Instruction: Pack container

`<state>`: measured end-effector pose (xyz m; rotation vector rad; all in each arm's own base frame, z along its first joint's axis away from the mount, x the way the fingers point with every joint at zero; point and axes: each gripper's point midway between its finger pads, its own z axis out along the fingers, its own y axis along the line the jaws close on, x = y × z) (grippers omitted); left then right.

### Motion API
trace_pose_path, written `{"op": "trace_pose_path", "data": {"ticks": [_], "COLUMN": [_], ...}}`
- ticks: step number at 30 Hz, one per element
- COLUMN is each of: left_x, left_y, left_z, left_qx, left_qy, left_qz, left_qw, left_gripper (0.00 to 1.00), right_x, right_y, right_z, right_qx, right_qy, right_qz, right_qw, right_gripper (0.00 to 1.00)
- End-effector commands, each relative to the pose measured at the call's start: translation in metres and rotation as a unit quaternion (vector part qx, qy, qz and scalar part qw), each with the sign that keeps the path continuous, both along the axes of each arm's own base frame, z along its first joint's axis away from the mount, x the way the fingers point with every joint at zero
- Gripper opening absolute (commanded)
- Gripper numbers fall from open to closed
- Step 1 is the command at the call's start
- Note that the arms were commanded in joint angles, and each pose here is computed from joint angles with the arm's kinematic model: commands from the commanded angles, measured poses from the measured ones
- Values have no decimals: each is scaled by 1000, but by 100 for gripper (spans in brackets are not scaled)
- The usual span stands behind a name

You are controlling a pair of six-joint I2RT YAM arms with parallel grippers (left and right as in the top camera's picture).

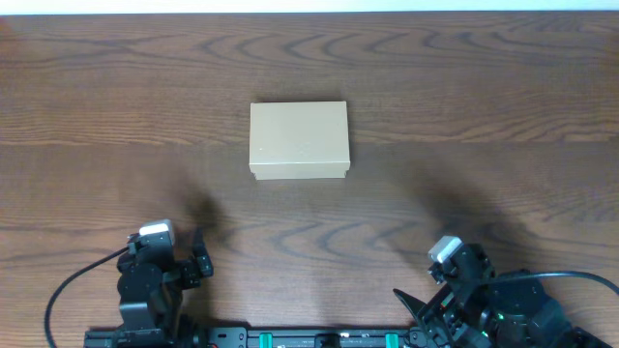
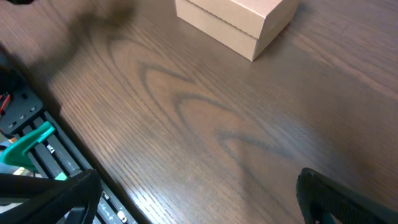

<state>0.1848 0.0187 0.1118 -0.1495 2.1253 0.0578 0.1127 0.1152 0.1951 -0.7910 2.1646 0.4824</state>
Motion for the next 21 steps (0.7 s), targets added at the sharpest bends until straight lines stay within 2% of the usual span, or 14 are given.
{"op": "trace_pose_path", "data": {"ticks": [1,10,14,21], "left_x": [2,1,0,-9], "left_y": [-7,-6,1,1], "left_z": [-5,-22,-27,-45], "left_qx": [32,78,93,89], "left_qy": [-2,24,32,70], "left_qz": [-47,-74,-62,-64], "left_qw": [998,994,993,992], "left_gripper": [95,95,95,95], "right_x": [0,0,0,1], "right_y": [-1,-1,-1,-1], "right_z": [-2,-2,-2,-1], "right_qx": [-5,-5,-5,-5], "right_qy": [-3,-3,-3,-3], "right_qz": [1,1,1,1], "right_qw": [1000,1000,1000,1000], "right_gripper": [99,99,99,99]}}
